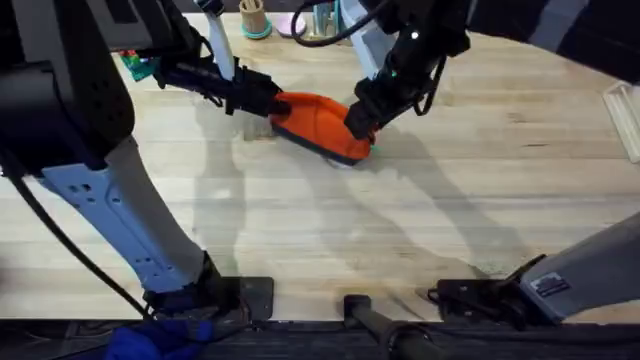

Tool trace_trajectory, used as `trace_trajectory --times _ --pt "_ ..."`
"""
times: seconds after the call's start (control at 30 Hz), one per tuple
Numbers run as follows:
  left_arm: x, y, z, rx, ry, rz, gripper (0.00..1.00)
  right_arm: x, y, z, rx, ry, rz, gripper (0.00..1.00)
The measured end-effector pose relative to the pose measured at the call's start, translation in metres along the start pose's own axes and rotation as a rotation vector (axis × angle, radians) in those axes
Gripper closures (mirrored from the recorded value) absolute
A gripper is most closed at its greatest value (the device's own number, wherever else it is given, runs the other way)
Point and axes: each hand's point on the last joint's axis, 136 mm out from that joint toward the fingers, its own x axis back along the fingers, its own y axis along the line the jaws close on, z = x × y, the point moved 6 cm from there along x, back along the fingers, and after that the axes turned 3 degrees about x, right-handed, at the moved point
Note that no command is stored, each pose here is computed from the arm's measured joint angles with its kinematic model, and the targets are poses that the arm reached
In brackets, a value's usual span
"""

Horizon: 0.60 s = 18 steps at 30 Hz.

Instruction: Unzip the bag, pick up the pens from the table one at a time and place them inside, then zip the bag closed.

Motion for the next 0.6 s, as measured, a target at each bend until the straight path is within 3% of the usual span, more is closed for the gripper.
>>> trace_trajectory --times 0.17,0.27,0.6 --pt "0.0 0.0 0.0 0.0 0.0 0.0 0.962 0.0 0.0 -0.0001 0.0 0.0 0.0 0.765" --pt "0.0 0.0 0.0 0.0 0.0 0.0 0.962 0.0001 0.0 0.0002 0.003 0.001 0.0 0.939" --pt "-0.0001 0.0 0.0001 0.001 0.0 0.0 0.962 0.0001 0.0 0.0003 0.003 0.002 0.0 0.969"
